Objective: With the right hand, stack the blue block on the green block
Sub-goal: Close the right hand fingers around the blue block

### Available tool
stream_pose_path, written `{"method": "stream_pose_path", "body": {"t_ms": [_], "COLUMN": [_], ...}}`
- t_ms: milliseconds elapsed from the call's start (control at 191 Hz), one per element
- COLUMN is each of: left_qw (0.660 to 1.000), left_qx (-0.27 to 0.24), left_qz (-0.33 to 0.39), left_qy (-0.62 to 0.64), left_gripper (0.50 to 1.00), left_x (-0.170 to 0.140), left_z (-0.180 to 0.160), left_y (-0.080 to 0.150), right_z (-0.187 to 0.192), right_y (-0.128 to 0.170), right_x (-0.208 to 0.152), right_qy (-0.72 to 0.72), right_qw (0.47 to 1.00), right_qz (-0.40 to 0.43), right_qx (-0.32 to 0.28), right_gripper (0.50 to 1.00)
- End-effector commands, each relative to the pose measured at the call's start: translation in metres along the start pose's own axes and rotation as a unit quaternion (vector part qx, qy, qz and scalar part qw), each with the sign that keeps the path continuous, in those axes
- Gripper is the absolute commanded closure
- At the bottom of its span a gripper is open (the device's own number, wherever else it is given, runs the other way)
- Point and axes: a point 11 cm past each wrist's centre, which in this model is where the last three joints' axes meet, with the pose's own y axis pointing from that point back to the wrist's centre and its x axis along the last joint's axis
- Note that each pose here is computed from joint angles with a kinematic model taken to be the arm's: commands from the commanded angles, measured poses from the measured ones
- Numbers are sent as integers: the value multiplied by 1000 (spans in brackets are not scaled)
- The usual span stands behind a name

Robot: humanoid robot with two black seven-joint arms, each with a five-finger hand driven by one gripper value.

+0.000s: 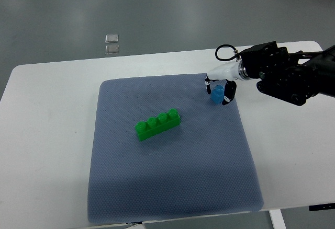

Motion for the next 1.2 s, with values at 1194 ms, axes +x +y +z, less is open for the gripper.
{"method": "stream_pose_path", "body": {"t_ms": [1194], "left_qw": [1000], "left_qx": [2], "left_qz": [2], "left_qy": [0], "left_gripper": [500], "left_x": [1], "left_z": [-1], "left_y": [0], "right_z": [-15], "right_y": [3], "right_x": [13], "right_qy": [12], "right_qw": [999], "right_qz": [21], "right_qx": [26], "right_gripper": [928]}}
